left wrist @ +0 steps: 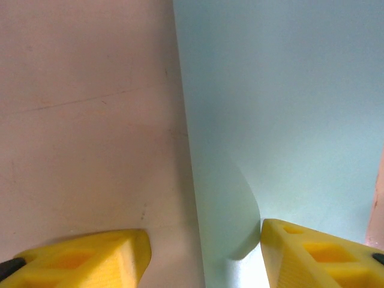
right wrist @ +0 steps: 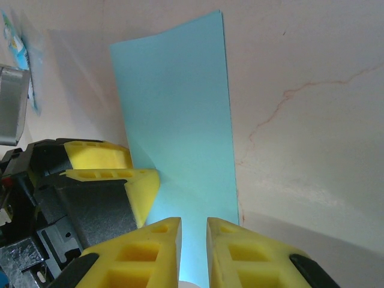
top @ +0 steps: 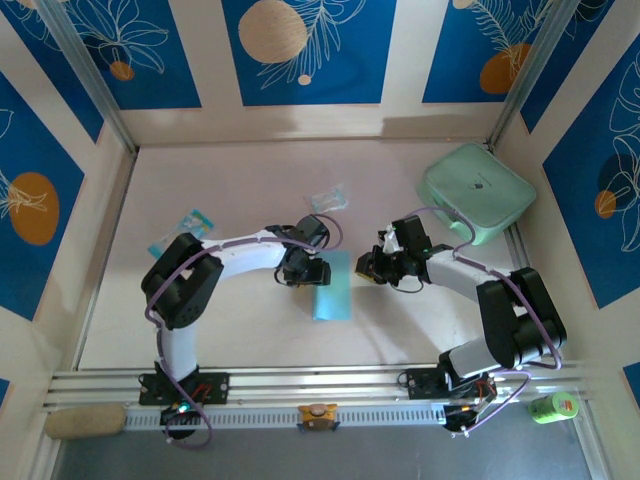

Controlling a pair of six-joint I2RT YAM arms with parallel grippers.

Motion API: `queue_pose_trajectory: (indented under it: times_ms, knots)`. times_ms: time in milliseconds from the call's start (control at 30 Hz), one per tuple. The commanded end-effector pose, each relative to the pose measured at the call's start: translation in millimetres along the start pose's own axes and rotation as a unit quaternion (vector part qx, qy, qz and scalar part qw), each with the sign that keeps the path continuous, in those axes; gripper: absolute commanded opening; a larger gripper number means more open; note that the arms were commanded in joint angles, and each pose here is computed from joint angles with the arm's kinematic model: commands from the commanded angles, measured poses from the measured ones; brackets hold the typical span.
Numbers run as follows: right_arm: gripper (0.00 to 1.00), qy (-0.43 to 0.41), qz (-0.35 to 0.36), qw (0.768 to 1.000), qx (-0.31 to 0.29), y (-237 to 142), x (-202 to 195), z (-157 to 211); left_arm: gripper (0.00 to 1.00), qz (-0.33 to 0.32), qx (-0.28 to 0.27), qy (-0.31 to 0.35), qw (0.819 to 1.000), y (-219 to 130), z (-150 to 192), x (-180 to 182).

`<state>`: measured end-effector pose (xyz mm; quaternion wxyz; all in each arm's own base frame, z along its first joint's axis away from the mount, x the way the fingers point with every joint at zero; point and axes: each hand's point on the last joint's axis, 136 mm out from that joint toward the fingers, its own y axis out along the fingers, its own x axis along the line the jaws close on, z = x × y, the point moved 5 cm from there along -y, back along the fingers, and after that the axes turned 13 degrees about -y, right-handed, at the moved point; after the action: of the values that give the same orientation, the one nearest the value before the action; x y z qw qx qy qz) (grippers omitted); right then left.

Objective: Fold a paper plane with a square sheet of paper (pick it up from the middle)
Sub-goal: Hold the square sheet of paper at the center of the table.

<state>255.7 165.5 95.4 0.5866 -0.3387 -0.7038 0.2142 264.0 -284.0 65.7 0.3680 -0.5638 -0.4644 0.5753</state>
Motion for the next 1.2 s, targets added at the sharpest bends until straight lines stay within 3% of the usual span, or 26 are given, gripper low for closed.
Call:
queue_pose_trajectory:
  times_ms: [0, 300, 633, 1167]
  knots:
    - [0.18, 0.005, -0.006, 1.0, 0.013, 2.3, 1.7, 4.2, 0.58, -0.065, -0.006, 0.005, 0.998, 31.7, -1.4, 27.7]
    - [0.16, 0.002, -0.013, 1.0, 0.018, 5.9, 4.0, 4.8, 0.58, -0.06, -0.001, 0.0, 0.998, 33.7, 0.4, 27.3]
    - [0.04, -0.005, -0.012, 0.999, 0.038, 26.3, 9.1, 8.6, 0.58, -0.059, -0.001, 0.0, 0.998, 33.7, 0.8, 27.8]
    - [0.03, -0.022, 0.01, 0.997, 0.072, 56.1, 14.6, 14.2, 0.57, -0.056, 0.0, -0.001, 0.998, 34.7, 2.0, 28.1]
